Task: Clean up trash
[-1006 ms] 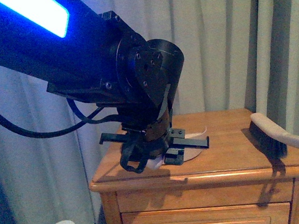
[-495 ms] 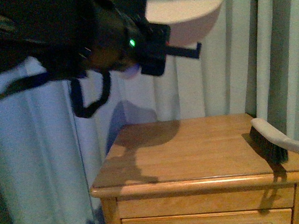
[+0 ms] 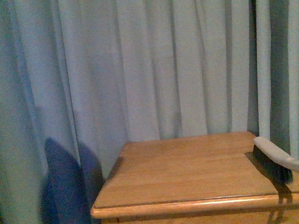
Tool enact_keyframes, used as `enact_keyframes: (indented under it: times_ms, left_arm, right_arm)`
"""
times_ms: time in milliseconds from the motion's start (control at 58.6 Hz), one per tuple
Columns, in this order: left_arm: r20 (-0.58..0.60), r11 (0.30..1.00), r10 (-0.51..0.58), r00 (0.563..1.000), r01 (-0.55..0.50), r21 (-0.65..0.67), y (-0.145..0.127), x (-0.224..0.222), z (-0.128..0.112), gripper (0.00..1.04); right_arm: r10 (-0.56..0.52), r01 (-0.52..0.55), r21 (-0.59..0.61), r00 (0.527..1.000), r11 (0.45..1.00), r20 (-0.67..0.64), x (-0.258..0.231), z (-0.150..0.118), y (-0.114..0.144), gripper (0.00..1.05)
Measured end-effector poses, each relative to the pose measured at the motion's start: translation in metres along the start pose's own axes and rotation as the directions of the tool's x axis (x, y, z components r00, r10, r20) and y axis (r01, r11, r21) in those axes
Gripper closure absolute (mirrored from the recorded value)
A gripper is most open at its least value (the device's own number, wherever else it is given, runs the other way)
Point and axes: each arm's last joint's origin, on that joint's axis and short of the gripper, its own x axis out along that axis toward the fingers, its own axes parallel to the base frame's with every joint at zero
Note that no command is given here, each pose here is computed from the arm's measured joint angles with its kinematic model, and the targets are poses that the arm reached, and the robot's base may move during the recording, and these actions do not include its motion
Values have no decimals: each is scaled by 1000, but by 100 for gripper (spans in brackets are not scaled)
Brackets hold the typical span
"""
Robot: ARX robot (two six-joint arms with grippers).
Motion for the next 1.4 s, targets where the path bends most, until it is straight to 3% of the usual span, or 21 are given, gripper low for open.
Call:
enact_keyframes:
  times_ms: [239, 460, 580, 819, 938, 1177, 1398]
  left_arm:
    - [20, 996, 85, 996, -86, 12, 33, -66, -10, 77]
    - [-55, 982, 183, 982, -185, -31, 39, -96, -26, 77]
    - [-55, 982, 182, 982, -185, -42, 38, -97, -26, 77]
    - [-54, 982, 184, 982, -186, -44, 38, -98, -26, 77]
    - [-53, 982, 183, 982, -186, -45, 38, -98, -26, 77]
    - [-53, 981, 183, 982, -186, -48, 38, -98, -26, 77]
    - [-53, 981, 183, 982, -186, -49, 38, -98, -26, 77]
  right_arm:
    - [0, 0, 0, 1000, 1000, 0, 0, 0, 0, 7]
    - [0, 0, 0, 1000, 1000, -1, 0, 0, 0, 7]
    - [-101, 98, -39, 991, 994, -87, 6, 1, 2, 7]
    - [36, -41, -20, 978, 999, -204, 54, 56, 17, 7]
    - [110, -108, 26, 922, 994, -371, 93, 77, 24, 7]
    - [93, -46, 88, 758, 995, -646, 180, 98, 18, 7]
    - [99, -23, 119, 722, 993, -685, 235, 111, 21, 7]
